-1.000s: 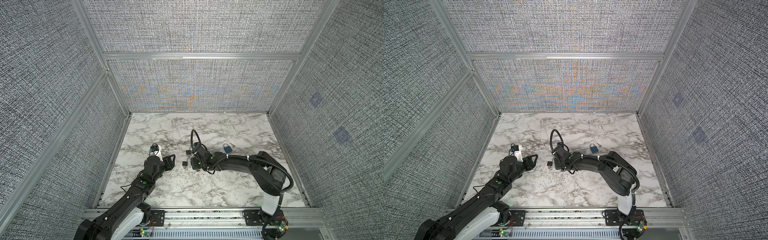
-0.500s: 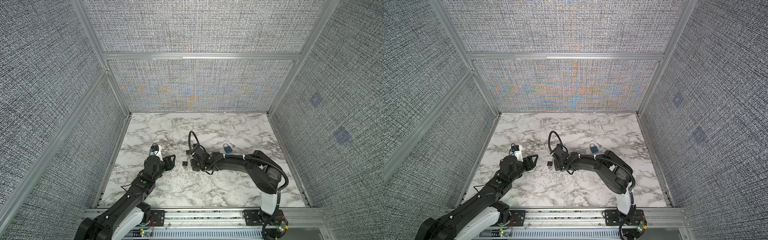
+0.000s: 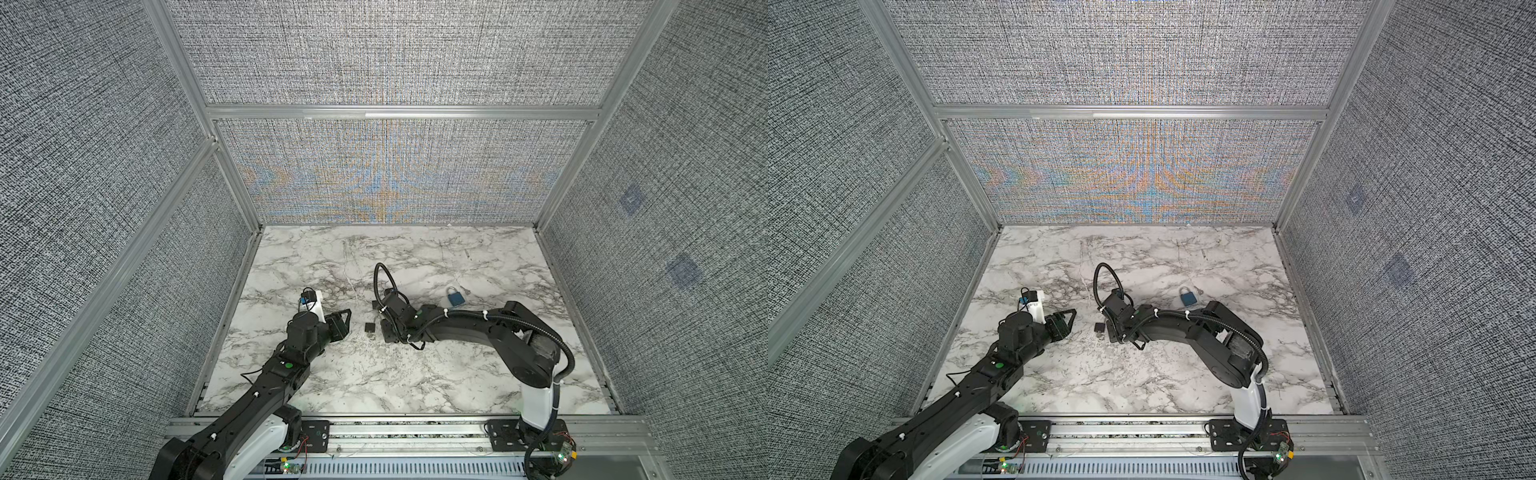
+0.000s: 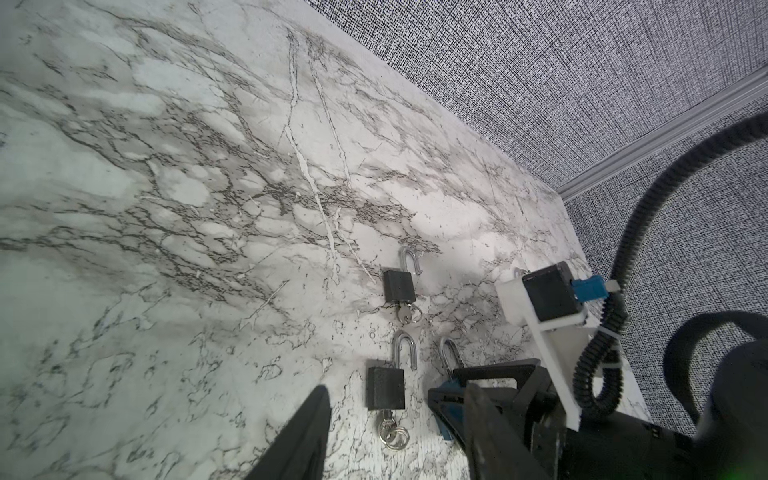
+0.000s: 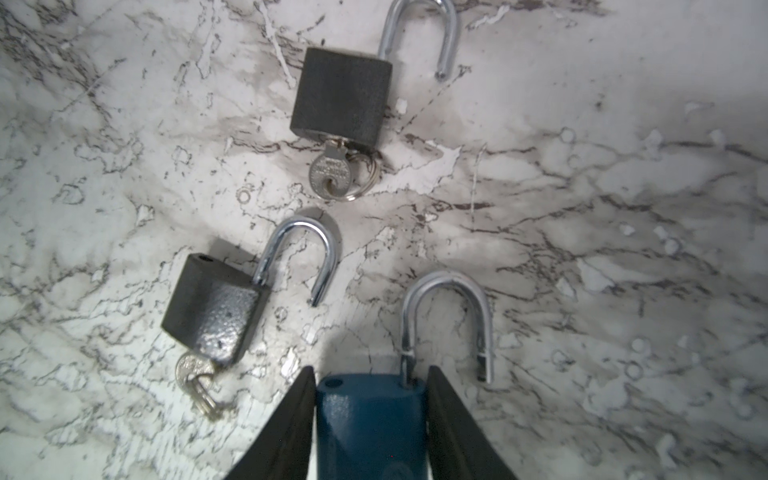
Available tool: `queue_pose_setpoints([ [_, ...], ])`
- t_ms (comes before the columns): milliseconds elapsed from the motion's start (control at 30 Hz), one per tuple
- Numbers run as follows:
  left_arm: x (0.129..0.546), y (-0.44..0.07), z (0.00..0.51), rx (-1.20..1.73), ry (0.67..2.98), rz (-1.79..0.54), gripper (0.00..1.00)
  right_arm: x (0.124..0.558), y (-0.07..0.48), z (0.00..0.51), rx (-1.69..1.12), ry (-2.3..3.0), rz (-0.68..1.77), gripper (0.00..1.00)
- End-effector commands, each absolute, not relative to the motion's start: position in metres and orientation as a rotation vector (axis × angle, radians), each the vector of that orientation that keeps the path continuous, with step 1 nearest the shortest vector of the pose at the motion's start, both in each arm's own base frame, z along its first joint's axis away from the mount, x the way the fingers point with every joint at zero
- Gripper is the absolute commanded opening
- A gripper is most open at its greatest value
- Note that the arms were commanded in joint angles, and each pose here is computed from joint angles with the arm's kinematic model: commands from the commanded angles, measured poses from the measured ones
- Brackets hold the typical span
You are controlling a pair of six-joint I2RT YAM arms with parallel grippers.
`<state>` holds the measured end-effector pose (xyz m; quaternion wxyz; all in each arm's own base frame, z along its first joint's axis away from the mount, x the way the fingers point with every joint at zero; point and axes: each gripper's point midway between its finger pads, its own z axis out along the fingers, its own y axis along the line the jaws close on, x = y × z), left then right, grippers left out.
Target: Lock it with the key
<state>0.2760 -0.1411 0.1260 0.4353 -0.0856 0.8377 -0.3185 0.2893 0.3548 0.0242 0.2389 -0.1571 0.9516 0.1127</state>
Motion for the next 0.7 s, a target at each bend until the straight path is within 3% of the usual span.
queue_pose_setpoints([
  [0,0.2764,-0.1411,0.1283,-0.214,2.075,-0.802,0.54,0.2791,0.3454,0.0158,-0.455,2.661,0.257,0.45],
  [667,0.2753,-0.1402,0.1287,-0.220,2.070,-0.810,0.54,0.2719,0.3389,0.0079,-0.472,2.690,0.192,0.49],
])
